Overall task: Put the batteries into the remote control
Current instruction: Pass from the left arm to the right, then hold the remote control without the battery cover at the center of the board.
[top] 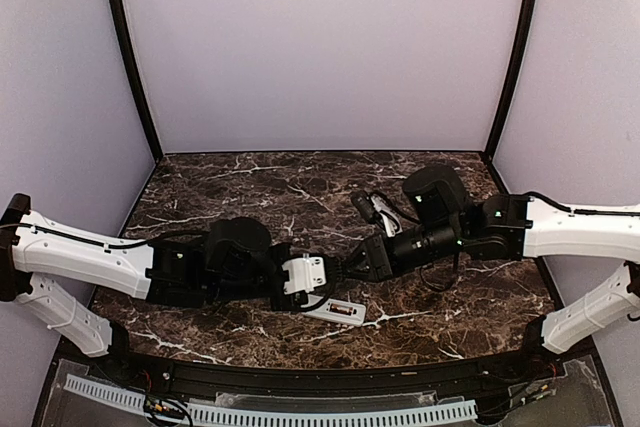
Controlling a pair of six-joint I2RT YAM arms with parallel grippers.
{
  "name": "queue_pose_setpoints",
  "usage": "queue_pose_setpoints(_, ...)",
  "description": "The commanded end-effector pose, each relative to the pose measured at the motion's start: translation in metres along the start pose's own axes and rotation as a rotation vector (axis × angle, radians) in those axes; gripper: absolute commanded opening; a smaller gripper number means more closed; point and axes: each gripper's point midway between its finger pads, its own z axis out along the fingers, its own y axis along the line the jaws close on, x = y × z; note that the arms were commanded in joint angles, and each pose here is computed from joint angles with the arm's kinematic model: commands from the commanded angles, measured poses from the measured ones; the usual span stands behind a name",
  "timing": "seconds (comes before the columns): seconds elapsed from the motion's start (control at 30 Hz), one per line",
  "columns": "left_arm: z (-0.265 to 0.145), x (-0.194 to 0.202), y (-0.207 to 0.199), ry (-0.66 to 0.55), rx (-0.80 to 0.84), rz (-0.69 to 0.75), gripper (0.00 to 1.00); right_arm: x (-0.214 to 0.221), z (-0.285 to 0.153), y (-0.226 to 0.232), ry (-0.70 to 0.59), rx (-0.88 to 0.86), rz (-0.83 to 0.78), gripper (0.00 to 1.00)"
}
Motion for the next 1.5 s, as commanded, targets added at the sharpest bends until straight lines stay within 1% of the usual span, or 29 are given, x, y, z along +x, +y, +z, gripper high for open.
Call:
queue_pose_setpoints(0.0, -0.001, -0.008, 0.008, -0.014, -0.009, -0.018, 0.0, 0.004, 0.003, 0.006, 0.015, -0.035, -0.003, 0.26)
queue_pose_setpoints(0.1, -0.002, -0.007, 0.008, -0.017, -0.008, -0.013, 0.0, 0.004, 0.004, 0.006, 0.017, -0.039, -0.008, 0.19)
queue_pose_setpoints(0.37, -0.002, -0.007, 0.006, -0.023, 0.0, -0.012, 0.0, 0.002, 0.005, 0.009, 0.012, -0.051, -0.022, 0.07)
queue_pose_setpoints(0.43, -0.002, -0.008, 0.007, -0.026, -0.001, -0.012, 0.0, 0.002, 0.005, 0.009, 0.012, -0.054, -0.021, 0.01)
queue_pose_setpoints(0.47, -0.002, -0.009, 0.007, -0.028, 0.0, -0.012, 0.0, 0.001, 0.004, 0.01, 0.008, -0.056, -0.024, 0.0)
queue_pose_setpoints(0.6, -0.004, -0.01, 0.006, -0.037, 0.002, -0.015, 0.0, 0.001, 0.002, 0.008, -0.003, -0.044, -0.017, 0.0)
queue_pose_setpoints(0.63, -0.004, -0.009, 0.006, -0.036, 0.005, -0.02, 0.08, 0.001, 0.001, 0.006, -0.007, -0.038, -0.011, 0.0)
queue_pose_setpoints(0.67, -0.004, -0.008, 0.005, -0.038, 0.012, -0.023, 0.18, 0.002, 0.0, 0.005, -0.009, -0.033, -0.007, 0.0)
queue_pose_setpoints(0.7, -0.004, -0.006, 0.003, -0.038, 0.019, -0.029, 0.44, 0.002, 0.0, 0.002, -0.011, -0.025, -0.001, 0.0)
queue_pose_setpoints(0.73, -0.004, -0.005, 0.0, -0.04, 0.035, -0.03, 0.54, 0.002, 0.0, 0.001, -0.015, -0.022, 0.004, 0.0)
queue_pose_setpoints(0.77, -0.006, -0.004, -0.001, -0.045, 0.041, -0.032, 0.68, 0.003, -0.001, -0.002, -0.016, -0.012, 0.012, 0.0)
queue_pose_setpoints(0.8, -0.006, -0.001, -0.005, -0.044, 0.062, -0.032, 0.77, 0.003, -0.002, -0.005, -0.019, -0.003, 0.019, 0.0)
queue_pose_setpoints(0.87, -0.009, 0.003, -0.011, -0.046, 0.115, -0.035, 0.85, 0.004, -0.003, -0.011, -0.018, 0.013, 0.034, 0.0)
queue_pose_setpoints(0.93, -0.01, 0.014, -0.021, -0.019, 0.22, -0.057, 0.89, 0.004, -0.006, -0.021, -0.021, 0.03, 0.049, 0.0)
queue_pose_setpoints(0.97, -0.013, 0.029, -0.031, 0.02, 0.307, -0.082, 0.9, 0.006, -0.007, -0.027, -0.019, 0.037, 0.057, 0.0)
queue_pose_setpoints(1.07, -0.004, 0.057, -0.036, 0.113, 0.401, -0.098, 0.92, 0.008, -0.005, -0.047, -0.01, 0.027, 0.078, 0.0)
queue_pose_setpoints(1.2, 0.01, 0.088, -0.043, 0.178, 0.529, -0.07, 0.97, 0.014, 0.002, -0.074, 0.025, 0.033, 0.086, 0.0)
queue_pose_setpoints(1.33, 0.028, 0.105, -0.047, 0.224, 0.585, -0.081, 0.99, 0.018, 0.008, -0.089, 0.049, 0.027, 0.082, 0.0)
queue_pose_setpoints(1.47, 0.048, 0.118, -0.046, 0.24, 0.556, -0.07, 0.99, 0.025, 0.013, -0.095, 0.064, -0.013, 0.09, 0.0)
